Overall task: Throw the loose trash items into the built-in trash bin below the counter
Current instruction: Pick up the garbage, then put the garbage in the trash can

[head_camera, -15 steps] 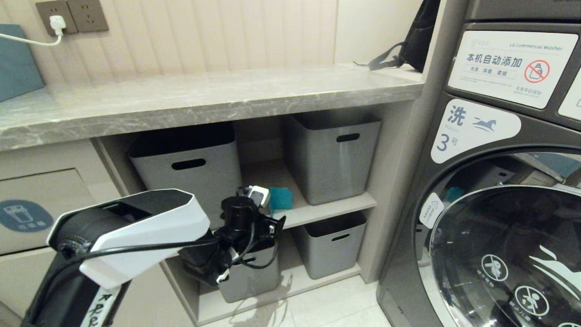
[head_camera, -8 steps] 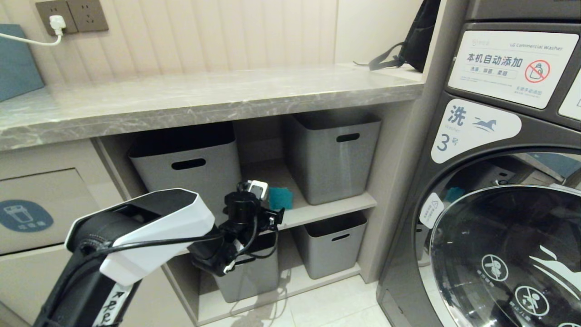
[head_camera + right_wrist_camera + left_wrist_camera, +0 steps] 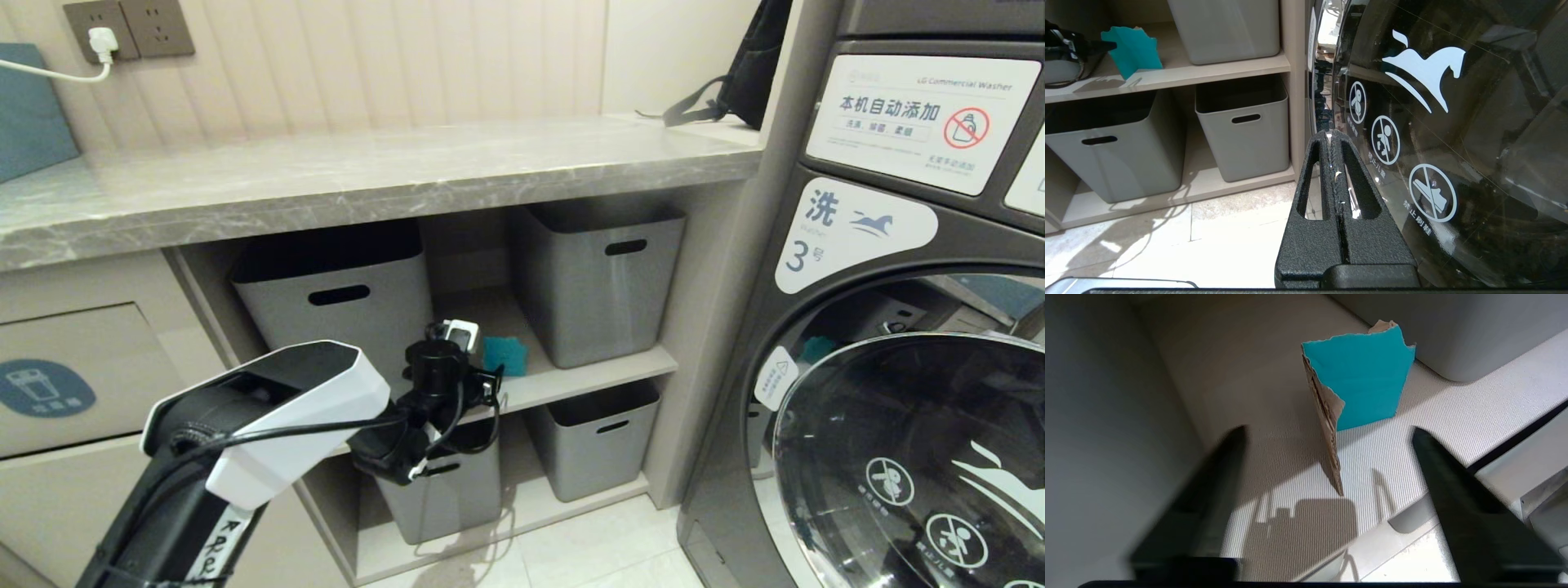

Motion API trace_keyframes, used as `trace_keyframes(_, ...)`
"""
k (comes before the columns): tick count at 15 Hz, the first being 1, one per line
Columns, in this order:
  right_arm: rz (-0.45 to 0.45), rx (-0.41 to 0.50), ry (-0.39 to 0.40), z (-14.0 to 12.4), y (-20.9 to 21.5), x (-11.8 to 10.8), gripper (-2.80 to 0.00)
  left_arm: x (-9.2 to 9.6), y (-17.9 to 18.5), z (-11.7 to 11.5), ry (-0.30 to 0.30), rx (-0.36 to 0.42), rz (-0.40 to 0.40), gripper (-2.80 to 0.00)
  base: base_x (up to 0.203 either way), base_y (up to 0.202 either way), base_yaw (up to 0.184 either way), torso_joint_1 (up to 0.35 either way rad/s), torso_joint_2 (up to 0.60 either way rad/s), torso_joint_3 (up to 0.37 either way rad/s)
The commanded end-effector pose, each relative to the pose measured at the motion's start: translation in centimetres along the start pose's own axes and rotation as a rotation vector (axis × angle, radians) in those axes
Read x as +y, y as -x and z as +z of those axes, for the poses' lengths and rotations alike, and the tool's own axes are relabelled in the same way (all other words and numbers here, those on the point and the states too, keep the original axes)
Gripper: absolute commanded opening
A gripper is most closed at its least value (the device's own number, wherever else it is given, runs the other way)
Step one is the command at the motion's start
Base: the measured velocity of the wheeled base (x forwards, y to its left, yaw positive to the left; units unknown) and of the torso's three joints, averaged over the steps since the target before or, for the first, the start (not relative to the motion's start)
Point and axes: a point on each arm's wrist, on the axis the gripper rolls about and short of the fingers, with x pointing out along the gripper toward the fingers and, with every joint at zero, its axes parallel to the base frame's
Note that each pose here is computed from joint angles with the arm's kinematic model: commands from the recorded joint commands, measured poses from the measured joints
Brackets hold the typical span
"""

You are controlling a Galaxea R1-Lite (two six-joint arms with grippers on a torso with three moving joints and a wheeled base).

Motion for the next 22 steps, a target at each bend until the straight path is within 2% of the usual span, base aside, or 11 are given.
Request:
trace_keyframes(1, 0.001, -0.002, 0.001, 0.0, 0.0, 0.0, -2.80, -0.2, -0.9, -0.6, 0.003, -0.014, 0.003, -2.80, 0.000, 0.000, 0.000, 0.000, 0.00, 0.000)
trace_keyframes(7, 0.001, -0.001, 0.001, 0.0, 0.0, 0.0, -2.80, -0.1, -1.4, -1.1, 0.002, -0.004, 0.009, -2.80, 0.000, 0.000, 0.000, 0.000, 0.00, 0.000)
trace_keyframes(13, 0.001, -0.001, 0.001, 0.0, 0.0, 0.0, -2.80, 0.2, -0.1, 0.6, 0.023, -0.008, 0.051, -2.80, 0.000, 0.000, 0.000, 0.000, 0.00, 0.000)
trace_keyframes(16, 0.001, -0.002, 0.001, 0.0, 0.0, 0.0, -2.80, 0.4, 5.1, 3.4, 0.012, 0.032, 0.024, -2.80, 0.000, 0.000, 0.000, 0.000, 0.00, 0.000)
trace_keyframes(17, 0.001, -0.002, 0.001, 0.0, 0.0, 0.0, -2.80, 0.5, 7.5, 5.1, 0.012, 0.022, 0.014, -2.80, 0.000, 0.000, 0.000, 0.000, 0.00, 0.000)
trace_keyframes(20, 0.001, -0.002, 0.001, 0.0, 0.0, 0.0, -2.80, 1.4, 16.0, 10.2, 0.022, -0.058, -0.010, -2.80, 0.000, 0.000, 0.000, 0.000, 0.00, 0.000)
trace_keyframes(22, 0.001, -0.002, 0.001, 0.0, 0.0, 0.0, -2.80, 2.7, 22.2, 11.9, 0.026, -0.113, -0.016, -2.80, 0.000, 0.000, 0.000, 0.000, 0.00, 0.000)
